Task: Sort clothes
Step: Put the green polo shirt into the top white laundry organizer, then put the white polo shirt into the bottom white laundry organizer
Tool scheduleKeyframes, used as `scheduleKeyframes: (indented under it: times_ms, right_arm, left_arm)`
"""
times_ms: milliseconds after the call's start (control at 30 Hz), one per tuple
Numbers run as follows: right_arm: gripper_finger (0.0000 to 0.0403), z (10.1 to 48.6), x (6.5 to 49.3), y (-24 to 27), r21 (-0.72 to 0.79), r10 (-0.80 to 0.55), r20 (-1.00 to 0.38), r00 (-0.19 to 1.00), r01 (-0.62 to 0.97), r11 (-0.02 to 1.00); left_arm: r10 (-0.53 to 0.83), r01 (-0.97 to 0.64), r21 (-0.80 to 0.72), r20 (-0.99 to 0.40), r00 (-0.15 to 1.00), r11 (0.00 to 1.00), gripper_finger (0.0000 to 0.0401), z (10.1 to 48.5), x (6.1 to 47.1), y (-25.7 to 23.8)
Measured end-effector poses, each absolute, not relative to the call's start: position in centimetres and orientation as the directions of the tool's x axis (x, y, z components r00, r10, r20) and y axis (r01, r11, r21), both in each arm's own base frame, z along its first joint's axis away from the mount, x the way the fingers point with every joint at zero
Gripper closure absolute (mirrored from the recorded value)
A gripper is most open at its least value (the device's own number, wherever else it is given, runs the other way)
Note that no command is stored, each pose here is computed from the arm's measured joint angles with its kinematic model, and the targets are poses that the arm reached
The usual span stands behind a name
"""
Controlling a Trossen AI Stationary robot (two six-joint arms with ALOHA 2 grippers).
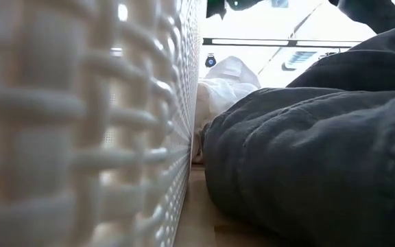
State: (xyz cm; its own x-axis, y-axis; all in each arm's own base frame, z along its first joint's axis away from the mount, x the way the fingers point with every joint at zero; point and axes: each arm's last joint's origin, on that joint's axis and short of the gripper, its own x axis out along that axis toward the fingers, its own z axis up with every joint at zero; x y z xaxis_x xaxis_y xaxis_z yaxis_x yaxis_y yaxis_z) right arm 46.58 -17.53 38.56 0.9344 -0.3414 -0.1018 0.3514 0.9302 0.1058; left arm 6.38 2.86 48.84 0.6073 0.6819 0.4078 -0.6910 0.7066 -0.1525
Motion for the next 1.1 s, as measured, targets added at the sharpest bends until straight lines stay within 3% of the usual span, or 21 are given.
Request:
scheduleKeyframes:
  times_ms: [167,400,500,600,800,1000,1100]
  right_arm:
    - [0.0376,36.9,47.0,-14.9,0.18,-0.182,-0.289,0.94,0.24,0.954]
    - [0.0203,36.5,47.8,-11.3,0.166,-0.103,-0.342,0.934,0.168,0.972]
    - [0.0132,36.9,47.5,-10.0,0.053,-0.085,-0.36,0.929,0.111,0.992]
    - [0.0091,38.1,45.9,-8.9,-0.041,-0.123,-0.424,0.897,0.116,0.992]
    - [0.0082,40.8,40.2,-8.6,-0.121,-0.29,-0.606,0.741,0.275,0.954]
    - [0.0093,40.9,34.3,-7.9,-0.092,-0.263,-0.842,0.471,0.356,0.93]
    - [0.0094,40.7,32.7,-7.3,-0.053,-0.254,-0.854,0.455,0.408,0.911]
  left_arm:
    - [0.685,-0.696,-0.136,0.385,0.619,0.705,0.024,48.6,6.7,2.9]
    - [0.688,-0.701,-0.112,0.35,0.635,0.704,0.024,48.3,7.4,3.1]
    - [0.69,-0.701,-0.106,0.331,0.643,0.705,0.024,48.1,7.8,3.1]
    - [0.693,-0.695,-0.115,0.294,0.658,0.709,0.024,47.7,8.2,3.2]
    - [0.698,-0.683,-0.148,0.179,0.693,0.715,0.024,46.4,9.4,3.4]
    - [0.656,-0.647,-0.127,0.044,0.754,0.752,0.024,44.9,12.6,3.9]
    - [0.649,-0.647,-0.093,-0.014,0.761,0.756,0.024,44.2,14.3,4.2]
